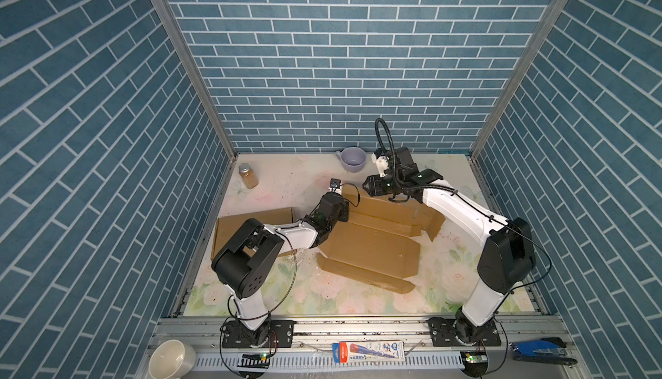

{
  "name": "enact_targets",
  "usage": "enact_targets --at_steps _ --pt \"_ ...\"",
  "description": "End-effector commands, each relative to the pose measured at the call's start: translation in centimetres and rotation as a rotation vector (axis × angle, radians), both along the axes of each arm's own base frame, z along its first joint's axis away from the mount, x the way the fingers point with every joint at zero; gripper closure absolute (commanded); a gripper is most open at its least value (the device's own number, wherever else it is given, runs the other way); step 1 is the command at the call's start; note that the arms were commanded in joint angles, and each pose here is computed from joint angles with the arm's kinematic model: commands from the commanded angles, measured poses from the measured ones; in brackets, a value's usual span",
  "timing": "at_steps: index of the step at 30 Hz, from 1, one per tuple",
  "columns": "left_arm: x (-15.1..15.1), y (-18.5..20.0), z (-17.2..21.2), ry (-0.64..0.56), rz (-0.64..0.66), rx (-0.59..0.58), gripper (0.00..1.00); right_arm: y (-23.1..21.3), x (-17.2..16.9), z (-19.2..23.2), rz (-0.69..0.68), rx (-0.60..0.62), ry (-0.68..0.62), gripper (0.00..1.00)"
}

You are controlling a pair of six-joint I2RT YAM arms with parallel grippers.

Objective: Fold the paper box

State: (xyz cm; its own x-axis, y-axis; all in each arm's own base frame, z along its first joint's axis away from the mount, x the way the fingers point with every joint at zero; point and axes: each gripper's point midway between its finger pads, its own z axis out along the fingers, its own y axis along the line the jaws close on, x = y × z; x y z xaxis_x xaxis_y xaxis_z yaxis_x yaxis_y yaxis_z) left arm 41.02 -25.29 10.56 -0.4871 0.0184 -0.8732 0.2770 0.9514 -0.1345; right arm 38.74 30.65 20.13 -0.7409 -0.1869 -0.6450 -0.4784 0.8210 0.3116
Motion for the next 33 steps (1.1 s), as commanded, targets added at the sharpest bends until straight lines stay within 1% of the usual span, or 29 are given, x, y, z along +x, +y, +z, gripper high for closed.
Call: enact_targets --at_steps 1,3,7,9,12,16,18,21,24,26,29,31,33 --pt "-0.8 0.2 -1.0 0.015 -0.01 0.027 0.97 1.2 -0.3 0.6 0.02 0.019 0.033 0.39" --pt "-0.8 0.2 -1.1 0.014 -0.013 0.031 0.96 1.2 -0.3 -1.0 0.03 -0.028 0.064 0.39" --pt "-0.9 0.2 -1.7 0.02 -0.014 0.037 0.94 0.1 -0.8 -5.4 0.043 -0.188 0.126 0.41" --pt "-1.0 0.2 -1.9 0.027 -0.019 0.039 0.94 -0.5 -0.9 -6.5 0.046 -0.231 0.139 0.43" --pt "-1.0 0.0 -2.2 0.032 -0.025 0.038 0.94 -0.5 -0.9 -6.0 0.049 -0.23 0.12 0.43" --pt "-1.0 0.1 -2.1 0.031 -0.023 0.043 0.97 -0.3 -0.7 -3.4 0.056 -0.206 0.073 0.43" --pt "-0.9 0.5 -2.1 0.03 -0.006 0.056 0.99 -0.9 -0.8 -1.4 0.047 -0.19 0.05 0.42" --pt "-1.0 1.4 -2.0 0.019 0.029 0.076 1.0 -4.0 -0.6 1.8 -0.061 -0.139 0.003 0.39" --pt "-1.2 2.0 -1.9 0.005 0.061 0.092 1.0 -8.8 -1.3 3.1 -0.222 -0.12 0.025 0.36" --pt "-1.3 2.3 -1.6 -0.008 0.086 0.094 1.0 -12.3 -2.6 2.6 -0.346 -0.15 0.1 0.36" --pt "-1.7 2.3 -1.0 -0.025 0.106 0.087 1.0 -15.4 -4.9 1.0 -0.454 -0.187 0.247 0.35" --pt "-1.9 2.0 -0.8 -0.033 0.102 0.09 1.0 -16.1 -5.9 0.6 -0.482 -0.179 0.297 0.33" --pt "-2.0 2.0 -0.8 -0.033 0.1 0.094 1.0 -16.1 -6.0 0.7 -0.485 -0.135 0.308 0.31"
